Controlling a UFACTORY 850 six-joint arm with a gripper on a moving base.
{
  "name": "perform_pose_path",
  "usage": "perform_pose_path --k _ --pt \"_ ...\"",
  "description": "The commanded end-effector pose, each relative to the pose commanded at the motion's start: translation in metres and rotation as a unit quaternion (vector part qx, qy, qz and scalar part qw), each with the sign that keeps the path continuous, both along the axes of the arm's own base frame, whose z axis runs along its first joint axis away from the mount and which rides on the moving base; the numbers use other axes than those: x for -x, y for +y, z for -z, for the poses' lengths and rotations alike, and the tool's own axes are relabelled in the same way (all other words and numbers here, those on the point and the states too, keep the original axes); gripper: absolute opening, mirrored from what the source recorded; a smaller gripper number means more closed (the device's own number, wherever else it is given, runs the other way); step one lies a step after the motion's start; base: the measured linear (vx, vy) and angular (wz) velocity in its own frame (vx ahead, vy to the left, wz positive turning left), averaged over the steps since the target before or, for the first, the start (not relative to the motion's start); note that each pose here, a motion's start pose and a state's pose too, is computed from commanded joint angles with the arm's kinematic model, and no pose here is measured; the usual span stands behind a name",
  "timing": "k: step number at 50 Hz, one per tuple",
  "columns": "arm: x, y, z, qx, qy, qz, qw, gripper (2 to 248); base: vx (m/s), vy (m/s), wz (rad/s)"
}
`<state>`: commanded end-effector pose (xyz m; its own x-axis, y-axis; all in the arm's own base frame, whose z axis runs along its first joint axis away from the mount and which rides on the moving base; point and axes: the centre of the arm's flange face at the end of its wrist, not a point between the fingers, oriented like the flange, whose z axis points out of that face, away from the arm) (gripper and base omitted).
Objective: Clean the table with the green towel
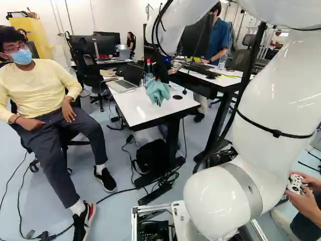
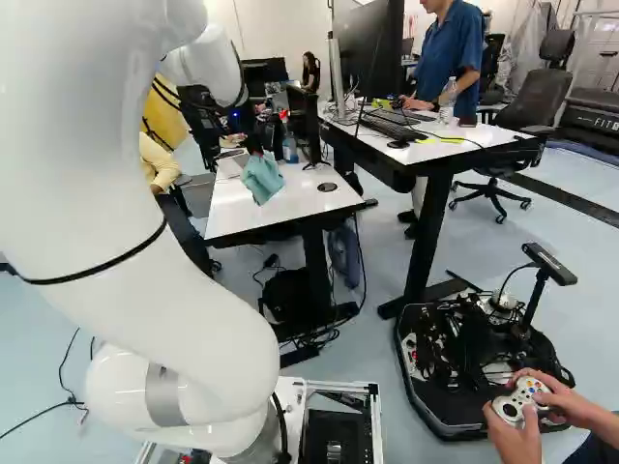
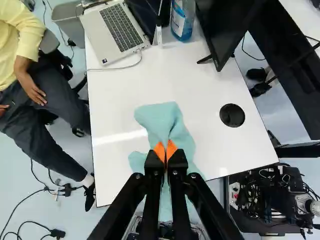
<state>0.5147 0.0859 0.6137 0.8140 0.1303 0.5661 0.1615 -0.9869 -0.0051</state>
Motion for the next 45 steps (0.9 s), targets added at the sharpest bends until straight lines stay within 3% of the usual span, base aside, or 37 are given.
perform_pose_path --k 17,45 --pt "-0.009 0.001 0.021 0.002 0.014 0.0 0.9999 26 0.0 0.0 0.0" --pt "-0.024 0.005 0.052 0.001 0.002 0.0 1.0 26 0.0 0.0 0.0"
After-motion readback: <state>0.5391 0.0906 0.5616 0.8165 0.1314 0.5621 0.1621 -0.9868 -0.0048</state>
